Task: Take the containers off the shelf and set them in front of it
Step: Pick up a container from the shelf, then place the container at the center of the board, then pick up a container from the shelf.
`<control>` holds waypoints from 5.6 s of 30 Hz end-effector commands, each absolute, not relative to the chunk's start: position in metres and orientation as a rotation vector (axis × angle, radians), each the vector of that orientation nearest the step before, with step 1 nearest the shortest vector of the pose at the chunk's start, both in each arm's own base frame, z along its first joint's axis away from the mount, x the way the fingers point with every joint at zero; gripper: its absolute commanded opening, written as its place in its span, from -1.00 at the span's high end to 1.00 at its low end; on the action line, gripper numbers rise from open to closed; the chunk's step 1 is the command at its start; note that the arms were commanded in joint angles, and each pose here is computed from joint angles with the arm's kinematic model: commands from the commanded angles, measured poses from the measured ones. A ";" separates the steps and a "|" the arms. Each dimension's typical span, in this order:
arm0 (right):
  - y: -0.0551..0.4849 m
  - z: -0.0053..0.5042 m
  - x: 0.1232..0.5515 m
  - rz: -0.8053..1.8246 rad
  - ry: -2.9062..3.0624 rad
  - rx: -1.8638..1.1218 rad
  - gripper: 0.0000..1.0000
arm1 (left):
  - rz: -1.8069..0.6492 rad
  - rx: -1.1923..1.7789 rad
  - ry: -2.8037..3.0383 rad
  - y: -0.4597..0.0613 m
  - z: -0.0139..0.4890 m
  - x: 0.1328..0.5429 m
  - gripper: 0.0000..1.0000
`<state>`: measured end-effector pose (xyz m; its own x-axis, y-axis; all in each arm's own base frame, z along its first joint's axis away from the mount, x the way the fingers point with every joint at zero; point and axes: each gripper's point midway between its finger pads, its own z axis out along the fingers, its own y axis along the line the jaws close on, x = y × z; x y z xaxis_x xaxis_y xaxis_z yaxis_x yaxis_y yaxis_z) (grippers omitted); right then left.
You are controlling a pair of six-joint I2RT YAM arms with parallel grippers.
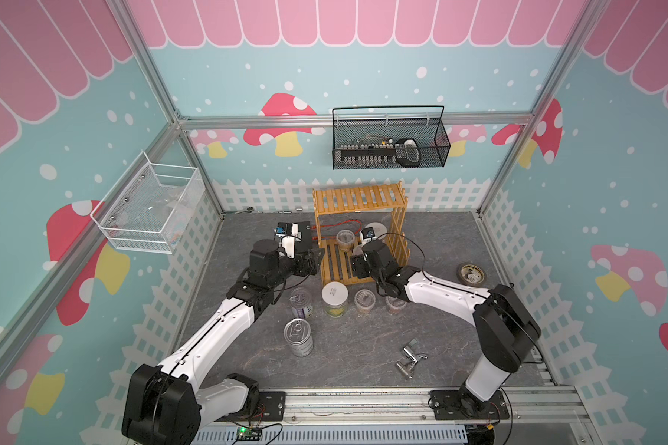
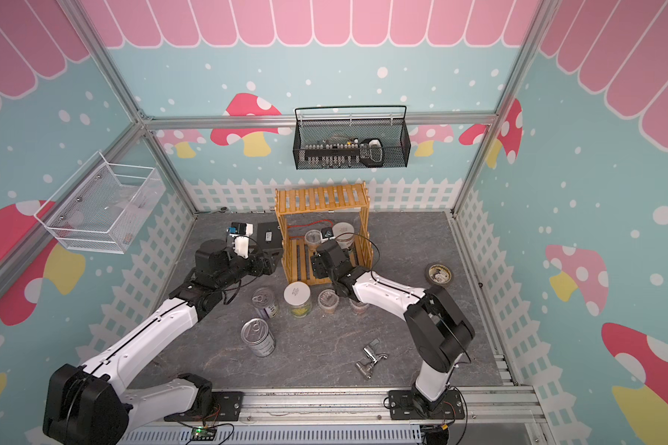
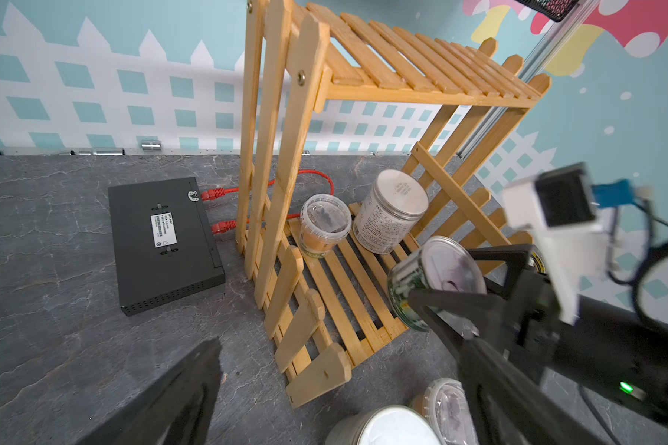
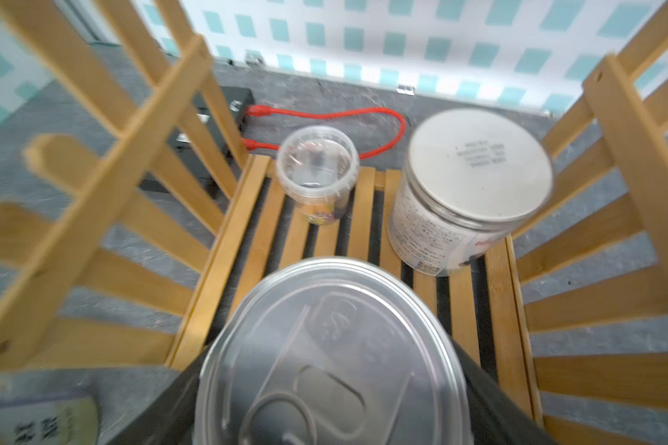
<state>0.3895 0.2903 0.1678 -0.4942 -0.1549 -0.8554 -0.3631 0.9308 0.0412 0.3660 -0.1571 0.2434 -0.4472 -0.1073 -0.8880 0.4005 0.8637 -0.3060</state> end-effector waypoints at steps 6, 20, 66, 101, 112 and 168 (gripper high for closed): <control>0.336 0.219 0.275 0.520 1.812 -0.813 -0.43 | -0.585 0.230 1.947 -0.156 0.244 0.365 -0.98; 0.365 0.134 0.179 0.612 1.828 -1.135 -0.40 | -0.580 0.227 1.949 -0.155 0.244 0.366 -0.98; 0.318 0.166 0.247 0.487 1.869 -0.869 -0.97 | -0.604 0.239 1.970 -0.158 0.238 0.363 -0.98; 0.328 0.095 0.517 0.224 2.140 -0.295 -0.97 | -0.692 0.257 1.963 -0.169 0.239 0.346 -0.98; 0.323 0.080 0.542 0.180 2.171 -0.220 -0.97 | -0.703 0.259 1.971 -0.172 0.234 0.341 -0.98; 0.328 0.216 0.369 0.466 1.766 -0.669 -0.39 | -0.696 0.275 1.985 -0.176 0.227 0.345 -0.98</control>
<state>0.3926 0.3232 0.1889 -0.2911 -0.2156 -0.9321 -0.5876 0.8091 -0.0037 0.3470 -0.1731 0.2272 -0.5040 -0.1035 -0.8575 0.4495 0.8163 -0.3627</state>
